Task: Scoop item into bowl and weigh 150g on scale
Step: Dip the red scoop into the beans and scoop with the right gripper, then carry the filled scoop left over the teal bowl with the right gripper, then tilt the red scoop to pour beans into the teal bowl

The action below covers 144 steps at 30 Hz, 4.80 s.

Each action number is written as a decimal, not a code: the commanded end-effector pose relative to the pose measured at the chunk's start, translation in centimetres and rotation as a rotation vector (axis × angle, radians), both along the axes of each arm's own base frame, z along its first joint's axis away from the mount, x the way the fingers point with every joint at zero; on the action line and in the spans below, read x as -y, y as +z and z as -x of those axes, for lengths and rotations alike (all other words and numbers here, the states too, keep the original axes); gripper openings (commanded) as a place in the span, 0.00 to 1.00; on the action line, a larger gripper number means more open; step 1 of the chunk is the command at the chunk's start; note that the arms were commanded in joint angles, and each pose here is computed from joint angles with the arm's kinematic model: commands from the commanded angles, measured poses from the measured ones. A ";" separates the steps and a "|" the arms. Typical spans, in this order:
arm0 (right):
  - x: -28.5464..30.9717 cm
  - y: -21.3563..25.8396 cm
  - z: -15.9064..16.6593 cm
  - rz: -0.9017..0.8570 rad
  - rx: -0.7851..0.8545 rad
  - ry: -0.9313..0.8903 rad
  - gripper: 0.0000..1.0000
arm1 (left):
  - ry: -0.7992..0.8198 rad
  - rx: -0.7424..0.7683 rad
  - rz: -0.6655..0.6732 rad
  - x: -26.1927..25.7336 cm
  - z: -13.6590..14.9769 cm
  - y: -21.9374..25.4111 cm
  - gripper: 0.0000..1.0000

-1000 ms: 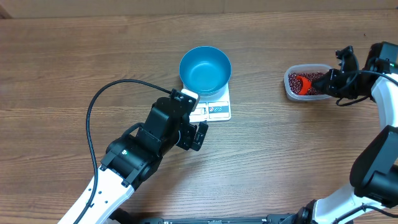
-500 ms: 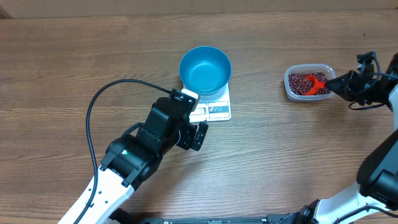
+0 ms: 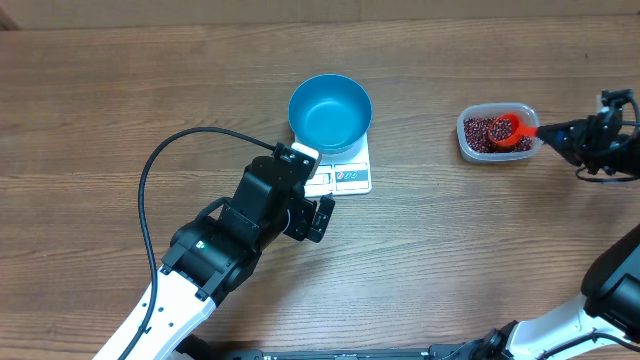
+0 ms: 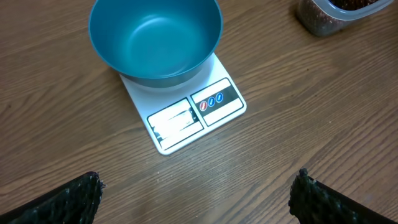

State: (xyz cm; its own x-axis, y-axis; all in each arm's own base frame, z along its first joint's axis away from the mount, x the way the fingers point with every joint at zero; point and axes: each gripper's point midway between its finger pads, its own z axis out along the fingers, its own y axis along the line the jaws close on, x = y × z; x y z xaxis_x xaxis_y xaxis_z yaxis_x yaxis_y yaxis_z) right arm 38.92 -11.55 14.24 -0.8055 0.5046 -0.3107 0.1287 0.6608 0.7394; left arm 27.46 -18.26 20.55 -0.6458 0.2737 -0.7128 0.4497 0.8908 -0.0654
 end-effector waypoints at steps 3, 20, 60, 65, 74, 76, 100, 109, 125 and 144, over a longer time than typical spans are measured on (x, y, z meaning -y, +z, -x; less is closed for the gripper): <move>-0.4 1.3 0.1 -0.111 0.053 0.001 0.04 | -0.017 0.001 -0.006 0.0 0.1 -0.2 1.00; -2.4 4.0 0.4 -0.298 0.118 0.034 0.04 | -0.017 0.001 -0.006 0.0 0.1 -0.2 0.99; -27.1 3.8 -5.1 -0.090 0.215 0.528 0.04 | -0.017 0.001 -0.006 0.0 0.1 -0.2 0.99; -29.5 3.6 -4.7 0.003 0.328 0.642 0.04 | -0.017 0.000 -0.006 0.0 0.1 -0.2 0.99; -30.9 2.3 -4.6 0.220 0.492 0.785 0.04 | -0.017 -0.001 -0.007 0.0 0.1 -0.3 0.99; -31.0 2.1 -4.7 0.270 0.538 0.821 0.04 | -0.017 0.000 -0.007 0.0 0.1 -0.2 0.99; -31.4 5.1 -7.2 0.482 0.850 0.903 0.04 | -0.012 0.003 -0.012 -0.1 0.0 -0.3 0.99; -31.2 8.8 -6.4 0.559 0.969 0.940 0.04 | -0.012 0.004 -0.012 -0.1 0.0 -0.2 0.99; -30.9 12.5 -4.4 0.715 1.174 1.034 0.04 | -0.010 0.005 -0.013 -0.2 0.0 -0.2 0.99; -31.1 12.3 -2.8 0.588 1.087 1.031 0.04 | -0.010 0.005 -0.013 -0.1 0.0 -0.2 0.99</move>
State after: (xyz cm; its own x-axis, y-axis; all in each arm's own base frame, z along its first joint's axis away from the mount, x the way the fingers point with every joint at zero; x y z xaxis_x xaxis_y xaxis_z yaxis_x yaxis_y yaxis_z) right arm 42.31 19.07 23.67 0.0313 -0.5442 -0.8384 -0.9178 0.3165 -0.2397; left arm 27.43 -18.30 20.53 -0.6458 0.2742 -0.7126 0.4516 0.8897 -0.0669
